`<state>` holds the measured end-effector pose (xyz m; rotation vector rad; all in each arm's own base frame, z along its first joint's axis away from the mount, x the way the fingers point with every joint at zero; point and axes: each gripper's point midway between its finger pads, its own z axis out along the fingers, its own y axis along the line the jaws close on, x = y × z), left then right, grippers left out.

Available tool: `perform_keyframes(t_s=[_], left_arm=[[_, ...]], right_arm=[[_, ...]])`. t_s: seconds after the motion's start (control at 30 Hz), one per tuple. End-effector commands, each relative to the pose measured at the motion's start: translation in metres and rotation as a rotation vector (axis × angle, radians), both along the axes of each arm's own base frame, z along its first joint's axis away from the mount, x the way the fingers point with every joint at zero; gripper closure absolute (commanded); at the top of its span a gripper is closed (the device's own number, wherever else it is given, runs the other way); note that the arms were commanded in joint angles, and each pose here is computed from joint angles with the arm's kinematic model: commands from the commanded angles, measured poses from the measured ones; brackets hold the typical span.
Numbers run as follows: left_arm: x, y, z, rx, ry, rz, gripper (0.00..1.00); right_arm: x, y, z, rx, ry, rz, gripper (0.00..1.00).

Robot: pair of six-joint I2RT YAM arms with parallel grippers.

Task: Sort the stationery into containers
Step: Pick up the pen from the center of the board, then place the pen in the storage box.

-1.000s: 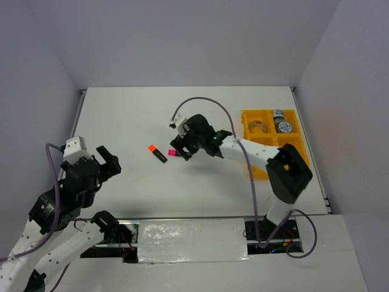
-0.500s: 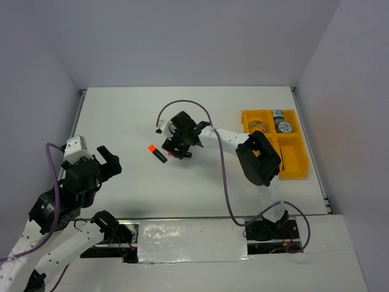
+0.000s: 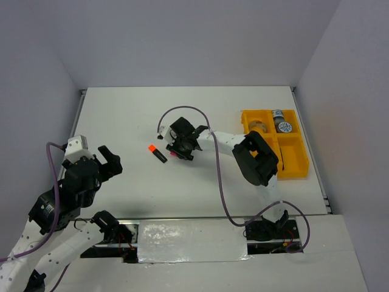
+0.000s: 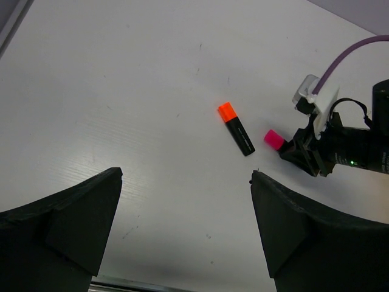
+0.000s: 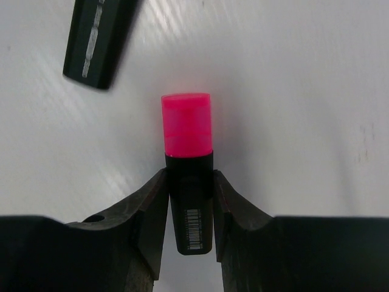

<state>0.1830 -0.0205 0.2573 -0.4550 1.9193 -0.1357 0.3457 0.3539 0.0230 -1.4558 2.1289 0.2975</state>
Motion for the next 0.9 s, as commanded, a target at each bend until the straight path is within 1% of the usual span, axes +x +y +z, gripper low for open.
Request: perform_keyframes(t_s=[0.0,0.03,0.07,0.1,0.13,0.17,0.2,0.23,0.3,0.33,0.37,0.4,0.43,0.47,0.5,0.53,0.6,0.63,0.7,0.8,0.87], left_arm=[[0.002,-0.003,0.013,-0.017,-0.05,-0.022,0.01],[0.002,-0.003,0.013,-0.016,-0.049,-0.024,0.01],[0.003,-0.004,0.014,-0.017,-0.05,-0.024,0.01],[0.002,-0.004,0.013,-0.016,-0.048,-0.026,0.01],[0.003,-0.004,0.013,-0.015,-0.049,-0.026,0.01],[0.002,-0.005,0.013,-0.013,-0.047,-0.035,0.01],[0.003,-0.006,0.014,-0.017,-0.054,-0.039,0.01],[0.003,-0.007,0.014,-0.018,-0.053,-0.047,0.01],[0.003,-0.008,0.014,-0.017,-0.055,-0.049,0.01],[0.003,-0.008,0.014,-0.016,-0.055,-0.05,0.01],[0.003,-0.007,0.014,-0.014,-0.052,-0.048,0.01],[0.003,-0.007,0.014,-0.015,-0.051,-0.047,0.01],[0.003,-0.007,0.013,-0.011,-0.047,-0.045,0.01],[0.003,-0.008,0.014,-0.012,-0.046,-0.047,0.01],[0.003,-0.008,0.014,-0.012,-0.047,-0.049,0.01],[0.003,-0.009,0.014,-0.011,-0.048,-0.055,0.01],[0.004,-0.01,0.014,-0.01,-0.05,-0.063,0.01],[0.004,-0.01,0.014,-0.011,-0.049,-0.068,0.01],[0.004,-0.012,0.015,-0.008,-0.049,-0.079,0.01],[0.003,-0.014,0.016,-0.007,-0.058,-0.097,0.01],[0.004,-0.016,0.016,-0.009,-0.062,-0.107,0.01]], right_arm=[[0.014,-0.024,0.055,0.077,-0.114,-0.121,1.0],[0.017,-0.033,0.067,0.116,-0.114,-0.182,1.0],[0.025,-0.043,0.103,0.201,-0.166,-0.232,1.0],[0.022,-0.061,0.1,0.217,-0.148,-0.275,1.0],[0.038,-0.094,0.109,0.261,-0.146,-0.374,1.0],[0.041,-0.103,0.142,0.369,-0.193,-0.378,1.0],[0.038,-0.127,0.127,0.374,-0.171,-0.426,0.99],[0.052,-0.167,0.142,0.421,-0.204,-0.536,0.99],[0.058,-0.219,0.133,0.392,-0.211,-0.717,1.0],[0.064,-0.262,0.135,0.392,-0.224,-0.877,1.0],[0.062,-0.292,0.13,0.365,-0.242,-0.991,1.0],[0.061,-0.314,0.13,0.368,-0.255,-1.074,1.0],[0.06,-0.349,0.141,0.419,-0.299,-1.211,1.0],[0.052,-0.37,0.134,0.418,-0.308,-1.292,1.0],[0.048,-0.389,0.137,0.426,-0.346,-1.374,1.0],[0.042,-0.402,0.146,0.444,-0.391,-1.417,1.0],[0.032,-0.435,0.144,0.431,-0.444,-1.536,1.0],[0.029,-0.443,0.144,0.439,-0.45,-1.575,1.0],[0.018,-0.468,0.142,0.401,-0.462,-1.673,1.0],[0.006,-0.489,0.15,0.339,-0.522,-1.735,1.0],[0.005,-0.492,0.158,0.343,-0.549,-1.733,1.0]])
